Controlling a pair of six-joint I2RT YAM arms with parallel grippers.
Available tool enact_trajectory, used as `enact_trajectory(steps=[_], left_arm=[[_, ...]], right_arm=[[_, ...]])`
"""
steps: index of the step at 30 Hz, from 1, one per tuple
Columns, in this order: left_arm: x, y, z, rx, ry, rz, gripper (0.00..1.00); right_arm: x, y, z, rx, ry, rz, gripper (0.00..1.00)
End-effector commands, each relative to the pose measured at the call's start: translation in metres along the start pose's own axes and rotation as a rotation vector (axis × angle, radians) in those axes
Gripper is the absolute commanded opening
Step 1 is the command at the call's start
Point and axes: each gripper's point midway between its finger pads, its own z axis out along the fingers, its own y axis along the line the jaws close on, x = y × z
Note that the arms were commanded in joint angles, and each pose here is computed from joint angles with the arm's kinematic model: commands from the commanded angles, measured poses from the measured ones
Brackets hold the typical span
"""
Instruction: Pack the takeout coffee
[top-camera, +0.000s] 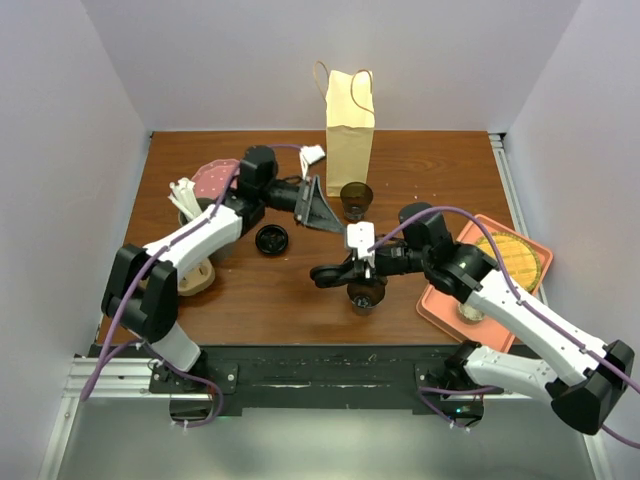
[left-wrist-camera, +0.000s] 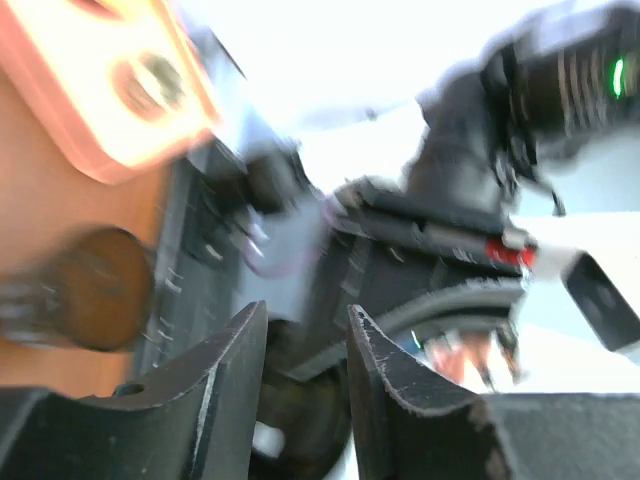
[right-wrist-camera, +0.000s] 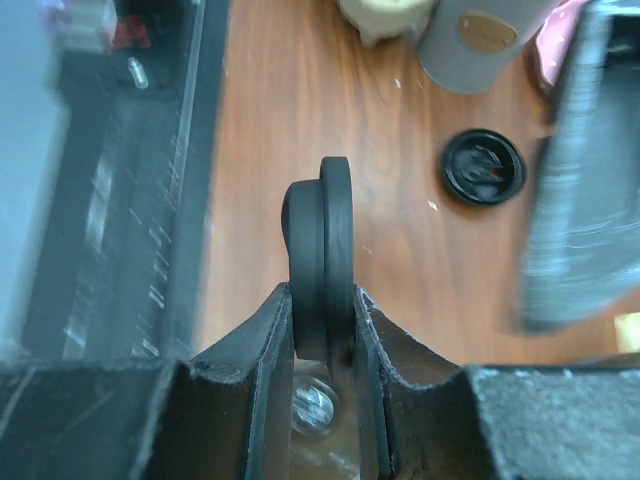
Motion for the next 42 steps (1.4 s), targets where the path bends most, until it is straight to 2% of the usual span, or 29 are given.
enact_trajectory(steps=[1,2,3,5,9,11,15,18,22,26,28,35,42], left_arm=[[-0.07,0.05,-0.051,-0.26,-0.289,0.007,0.45],[-0.076,0.066,-0.062,-0.351,-0.339,-0.034,0.46],[-0.081,0.075,-0.075,-0.416,-0.364,0.014,0.48],[-0.084,0.091,-0.09,-0.57,-0.386,0.013,0.5],[-0.075,0.107,-0.105,-0.708,-0.363,0.064,0.65],[-0.067,0.111,-0.105,-0.716,-0.344,0.063,0.68],[-0.053,0.106,-0.101,-0.729,-0.299,0.135,0.96],[-0.036,0.105,-0.087,-0.742,-0.234,0.163,0.97],[-0.011,0.1,-0.056,-0.684,-0.143,0.193,0.95],[0.002,0.082,-0.026,-0.606,-0.088,0.255,0.94],[0.005,0.08,-0.019,-0.573,-0.079,0.265,0.92],[0.029,0.075,0.001,-0.447,0.026,0.249,0.84],[0.046,0.086,0.013,-0.451,0.093,0.224,0.76]], right_arm=[[-0.042,-0.004,-0.008,0.092,-0.172,0.281,0.08],[-0.045,-0.004,-0.011,0.126,-0.189,0.434,0.07],[-0.045,-0.009,-0.013,0.164,-0.188,0.493,0.06],[-0.036,-0.017,-0.016,0.248,-0.141,0.664,0.03],[-0.005,-0.023,-0.018,0.337,0.02,0.887,0.04],[0.003,-0.022,-0.017,0.307,0.024,0.987,0.05],[0.019,-0.027,-0.025,0.239,-0.033,1.178,0.04],[0.028,-0.026,-0.03,0.217,-0.043,1.24,0.04],[0.048,-0.01,-0.023,0.144,0.013,1.363,0.06],[0.051,-0.003,-0.022,0.12,-0.014,1.388,0.08],[0.054,-0.003,-0.02,0.111,-0.032,1.41,0.08],[0.075,0.002,-0.02,0.126,0.026,1.463,0.11],[0.089,0.002,-0.022,0.135,0.066,1.504,0.14]])
